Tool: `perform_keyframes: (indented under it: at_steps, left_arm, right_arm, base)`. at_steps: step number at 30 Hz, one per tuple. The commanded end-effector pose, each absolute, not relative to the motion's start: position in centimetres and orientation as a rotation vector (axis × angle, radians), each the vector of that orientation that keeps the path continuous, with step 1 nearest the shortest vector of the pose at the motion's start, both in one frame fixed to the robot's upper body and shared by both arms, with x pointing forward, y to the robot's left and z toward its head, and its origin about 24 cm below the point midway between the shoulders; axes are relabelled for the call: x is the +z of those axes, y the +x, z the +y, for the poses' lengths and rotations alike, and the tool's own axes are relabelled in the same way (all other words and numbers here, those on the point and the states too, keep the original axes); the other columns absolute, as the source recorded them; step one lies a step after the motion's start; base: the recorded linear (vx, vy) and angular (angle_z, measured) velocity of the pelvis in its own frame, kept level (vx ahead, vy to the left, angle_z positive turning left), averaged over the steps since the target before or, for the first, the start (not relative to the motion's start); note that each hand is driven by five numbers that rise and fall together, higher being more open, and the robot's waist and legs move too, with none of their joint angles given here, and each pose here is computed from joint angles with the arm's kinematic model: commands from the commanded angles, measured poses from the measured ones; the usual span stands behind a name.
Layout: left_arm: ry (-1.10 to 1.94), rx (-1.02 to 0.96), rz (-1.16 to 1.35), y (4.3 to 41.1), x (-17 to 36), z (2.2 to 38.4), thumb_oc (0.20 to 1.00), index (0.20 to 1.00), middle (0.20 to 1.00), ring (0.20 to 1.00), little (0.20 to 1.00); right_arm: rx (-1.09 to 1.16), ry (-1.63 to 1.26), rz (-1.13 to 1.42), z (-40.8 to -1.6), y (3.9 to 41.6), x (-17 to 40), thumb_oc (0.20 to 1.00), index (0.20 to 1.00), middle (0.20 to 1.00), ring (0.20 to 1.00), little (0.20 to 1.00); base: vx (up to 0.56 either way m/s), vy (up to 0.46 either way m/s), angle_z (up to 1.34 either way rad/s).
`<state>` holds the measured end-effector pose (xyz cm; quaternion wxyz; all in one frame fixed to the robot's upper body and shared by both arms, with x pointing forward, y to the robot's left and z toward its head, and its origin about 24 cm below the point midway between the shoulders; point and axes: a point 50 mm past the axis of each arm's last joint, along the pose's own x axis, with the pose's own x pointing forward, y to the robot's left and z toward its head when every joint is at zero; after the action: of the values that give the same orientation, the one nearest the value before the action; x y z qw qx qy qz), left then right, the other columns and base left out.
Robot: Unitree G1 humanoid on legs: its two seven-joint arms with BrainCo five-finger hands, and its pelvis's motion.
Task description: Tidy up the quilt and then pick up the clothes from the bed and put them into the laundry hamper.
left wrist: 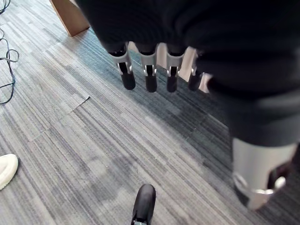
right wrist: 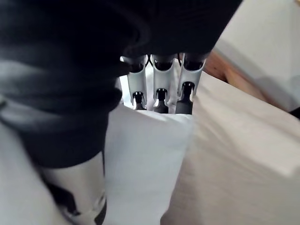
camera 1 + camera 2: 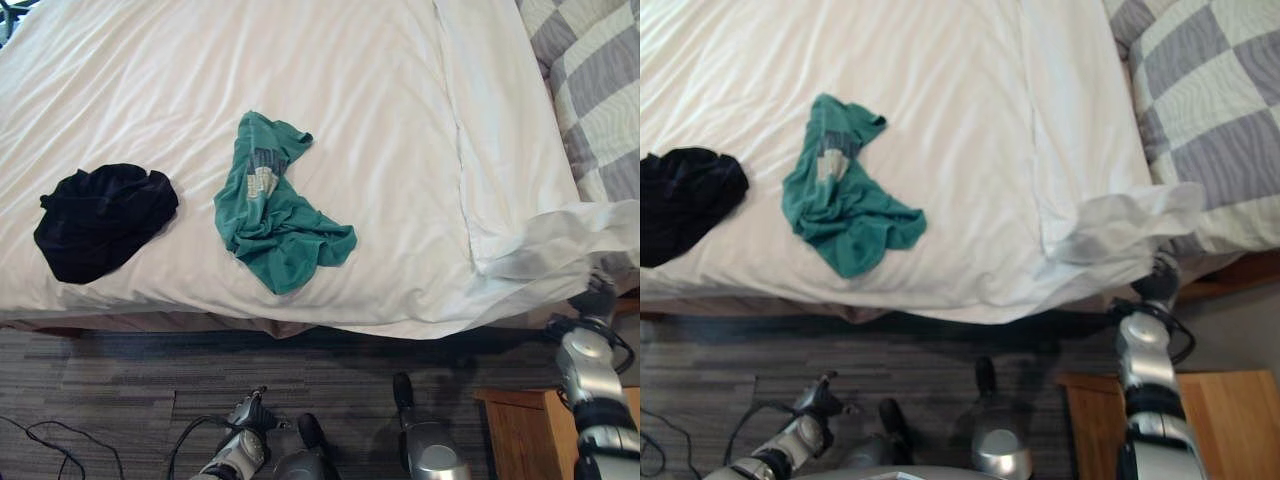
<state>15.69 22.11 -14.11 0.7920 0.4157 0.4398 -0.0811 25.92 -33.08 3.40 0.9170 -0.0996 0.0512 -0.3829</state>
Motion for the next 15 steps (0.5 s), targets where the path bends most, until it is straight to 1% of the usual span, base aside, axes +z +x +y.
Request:
perform_keyframes:
  at_steps: [1,2,3,4,5,6,8,10,12,13,14,15]
  left_arm:
    - [0.871,-0.131,1.022,14.0,-14.9,21.9,1.000,1.000,1.000,1.000,1.000]
    - [0.871,-0.131,1.021,14.0,-14.9,21.9,1.000,1.000,1.000,1.000,1.000]
    - [0.861,-0.130,1.027,13.7,-15.1,21.6,1.000,1.000,1.000,1.000,1.000]
    - [0.861,-0.129,1.026,13.7,-15.1,21.6,1.000,1.000,1.000,1.000,1.000]
    - [0.854,-0.124,1.038,13.4,-15.2,21.5,1.000,1.000,1.000,1.000,1.000]
    - [0.854,-0.123,1.037,13.4,-15.2,21.5,1.000,1.000,1.000,1.000,1.000]
    - [0.849,-0.121,1.068,12.7,-15.5,21.6,1.000,1.000,1.000,1.000,1.000]
    - [0.854,-0.126,1.093,12.2,-15.6,21.7,1.000,1.000,1.000,1.000,1.000]
    - [0.858,-0.131,1.097,12.1,-15.7,21.7,1.000,1.000,1.000,1.000,1.000]
    - [0.874,-0.150,1.103,11.9,-15.7,21.9,1.000,1.000,1.000,1.000,1.000]
    - [0.876,-0.152,1.099,11.9,-15.7,21.9,1.000,1.000,1.000,1.000,1.000]
    - [0.880,-0.159,1.088,12.1,-15.6,21.8,1.000,1.000,1.000,1.000,1.000]
  right_arm:
    - [-1.195,-0.389,0.193,-39.0,16.4,2.6,1.000,1.000,1.000,1.000,1.000]
    - [-1.196,-0.390,0.193,-39.0,16.4,2.6,1.000,1.000,1.000,1.000,1.000]
    - [-1.264,-0.436,0.037,-39.4,17.4,5.9,1.000,1.000,1.000,1.000,1.000]
    - [-1.265,-0.436,0.036,-39.3,17.4,5.9,1.000,1.000,1.000,1.000,1.000]
    - [-1.308,-0.448,-0.131,-39.2,18.7,9.2,1.000,1.000,1.000,1.000,1.000]
    - [-1.308,-0.448,-0.132,-39.1,18.7,9.2,1.000,1.000,1.000,1.000,1.000]
    - [-1.293,-0.441,-0.333,-37.9,20.5,13.1,1.000,1.000,1.000,1.000,1.000]
    - [-1.241,-0.448,-0.418,-36.8,21.6,14.8,1.000,1.000,1.000,1.000,1.000]
    - [-1.208,-0.474,-0.441,-36.3,22.3,15.5,1.000,1.000,1.000,1.000,1.000]
    - [-1.125,-0.560,-0.467,-35.3,23.7,16.7,0.539,0.539,0.539,0.539,0.539]
    - [-1.087,-0.586,-0.468,-34.9,24.4,17.0,0.200,0.200,0.200,0.200,0.200]
    - [-1.040,-0.611,-0.467,-34.5,25.2,17.4,0.200,0.200,0.200,0.200,0.200]
  base:
    - [0.00,0.034,-0.01]
    - [0.00,0.033,0.05]
    - [0.00,0.000,0.00]
    - [0.00,0.000,0.00]
    - [-0.02,-0.002,-0.05]
    - [0.01,0.013,-0.14]
    - [-0.01,-0.010,-0.15]
    - [-0.01,-0.009,-0.19]
    - [0.00,-0.002,-0.07]
    - [0.00,0.000,0.00]
    - [-0.02,-0.032,-0.01]
    - [0.00,0.000,0.00]
